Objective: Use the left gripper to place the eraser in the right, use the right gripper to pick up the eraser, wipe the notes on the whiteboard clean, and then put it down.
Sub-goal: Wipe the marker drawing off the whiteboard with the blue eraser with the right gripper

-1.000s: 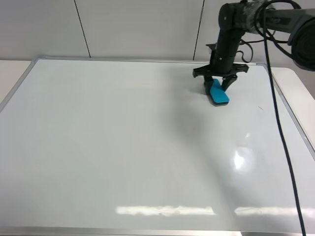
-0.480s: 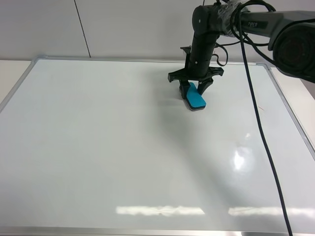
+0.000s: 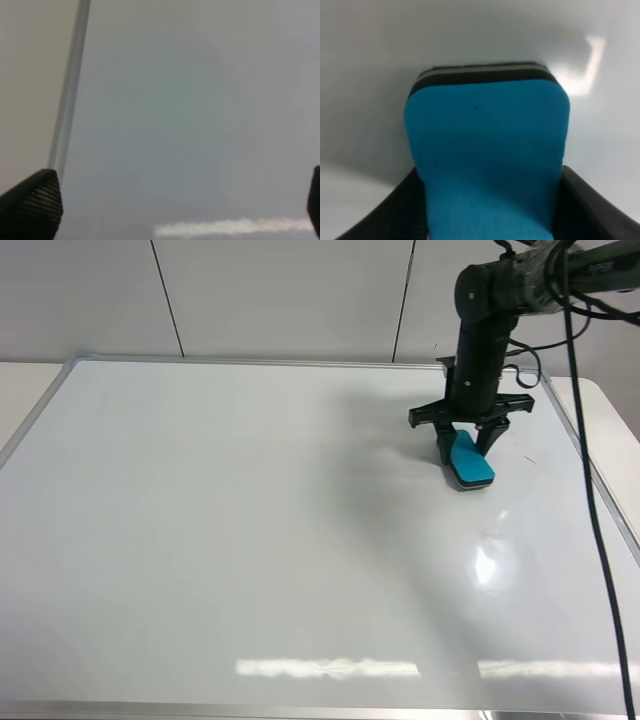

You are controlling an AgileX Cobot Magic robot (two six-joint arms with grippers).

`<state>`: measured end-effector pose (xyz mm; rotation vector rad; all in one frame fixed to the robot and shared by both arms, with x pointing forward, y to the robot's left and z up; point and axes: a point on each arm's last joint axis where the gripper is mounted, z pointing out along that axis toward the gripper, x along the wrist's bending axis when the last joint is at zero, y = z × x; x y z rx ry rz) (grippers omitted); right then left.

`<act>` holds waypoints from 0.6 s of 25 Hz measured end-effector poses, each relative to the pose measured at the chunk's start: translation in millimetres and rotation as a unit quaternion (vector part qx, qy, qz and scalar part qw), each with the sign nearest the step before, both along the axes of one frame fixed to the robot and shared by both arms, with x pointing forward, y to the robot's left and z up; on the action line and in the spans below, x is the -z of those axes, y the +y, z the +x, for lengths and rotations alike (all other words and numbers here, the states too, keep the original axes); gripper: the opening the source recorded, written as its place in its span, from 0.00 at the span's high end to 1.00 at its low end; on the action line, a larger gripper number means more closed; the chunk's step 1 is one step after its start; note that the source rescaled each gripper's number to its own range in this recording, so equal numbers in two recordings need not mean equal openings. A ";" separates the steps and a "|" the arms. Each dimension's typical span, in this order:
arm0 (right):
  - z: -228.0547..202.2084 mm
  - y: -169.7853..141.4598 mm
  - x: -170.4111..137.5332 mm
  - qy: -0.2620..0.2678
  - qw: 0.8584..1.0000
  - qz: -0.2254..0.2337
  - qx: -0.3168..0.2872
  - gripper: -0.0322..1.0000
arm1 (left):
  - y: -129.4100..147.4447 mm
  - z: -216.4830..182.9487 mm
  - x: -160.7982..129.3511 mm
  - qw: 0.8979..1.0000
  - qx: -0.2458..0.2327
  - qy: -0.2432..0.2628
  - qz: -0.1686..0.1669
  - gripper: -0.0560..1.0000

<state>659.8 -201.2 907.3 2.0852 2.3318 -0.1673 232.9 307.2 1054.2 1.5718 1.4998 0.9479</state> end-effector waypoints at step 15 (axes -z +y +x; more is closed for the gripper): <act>-29.0 -117.0 5.4 0.004 0.994 -0.029 0.106 0.97 | 0.0 0.0 0.0 1.000 0.000 0.000 0.000 0.00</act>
